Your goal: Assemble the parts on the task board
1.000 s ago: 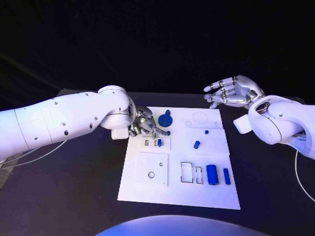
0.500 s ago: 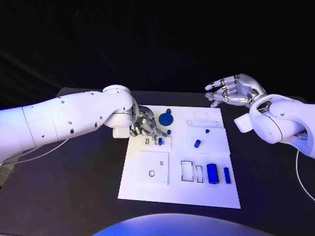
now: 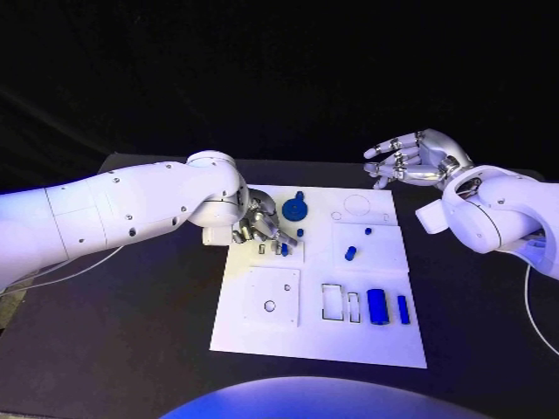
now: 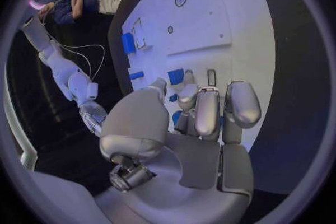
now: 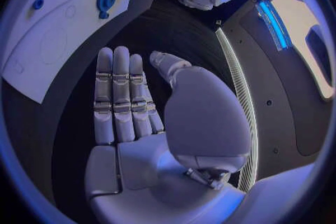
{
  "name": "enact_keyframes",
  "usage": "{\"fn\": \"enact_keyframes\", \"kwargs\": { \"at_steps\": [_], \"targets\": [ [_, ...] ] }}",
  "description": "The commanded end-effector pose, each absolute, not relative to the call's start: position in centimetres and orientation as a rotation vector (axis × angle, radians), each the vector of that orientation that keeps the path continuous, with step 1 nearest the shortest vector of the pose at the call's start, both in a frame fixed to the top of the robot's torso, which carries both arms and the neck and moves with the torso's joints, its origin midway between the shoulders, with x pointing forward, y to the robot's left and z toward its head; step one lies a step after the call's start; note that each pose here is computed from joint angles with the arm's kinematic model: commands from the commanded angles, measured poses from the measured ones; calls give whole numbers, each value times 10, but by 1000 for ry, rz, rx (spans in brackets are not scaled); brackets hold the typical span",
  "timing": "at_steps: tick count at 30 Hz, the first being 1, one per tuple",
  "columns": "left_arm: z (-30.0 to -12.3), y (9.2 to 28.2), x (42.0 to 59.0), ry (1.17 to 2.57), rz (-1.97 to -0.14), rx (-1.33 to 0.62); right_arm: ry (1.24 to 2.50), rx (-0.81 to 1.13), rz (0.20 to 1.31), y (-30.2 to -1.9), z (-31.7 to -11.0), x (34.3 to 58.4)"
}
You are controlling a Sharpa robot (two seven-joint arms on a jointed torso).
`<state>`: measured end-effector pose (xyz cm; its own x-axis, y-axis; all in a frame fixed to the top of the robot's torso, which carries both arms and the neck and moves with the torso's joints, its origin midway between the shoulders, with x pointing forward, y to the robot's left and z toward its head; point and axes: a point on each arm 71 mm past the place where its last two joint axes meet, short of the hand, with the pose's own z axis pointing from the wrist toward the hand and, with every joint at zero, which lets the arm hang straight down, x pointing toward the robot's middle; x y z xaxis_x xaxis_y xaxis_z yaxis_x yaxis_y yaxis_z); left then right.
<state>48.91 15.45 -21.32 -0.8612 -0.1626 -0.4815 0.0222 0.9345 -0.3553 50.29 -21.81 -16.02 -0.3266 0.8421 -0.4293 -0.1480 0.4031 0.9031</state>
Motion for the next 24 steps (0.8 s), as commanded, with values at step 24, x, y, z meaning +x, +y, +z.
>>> {"fn": "enact_keyframes", "kwargs": {
  "at_steps": [24],
  "targets": [
    [-215, 148, 489, 2595, -510, -103, 1609, 626, 1159, -214, -161, 502]
  ]
}}
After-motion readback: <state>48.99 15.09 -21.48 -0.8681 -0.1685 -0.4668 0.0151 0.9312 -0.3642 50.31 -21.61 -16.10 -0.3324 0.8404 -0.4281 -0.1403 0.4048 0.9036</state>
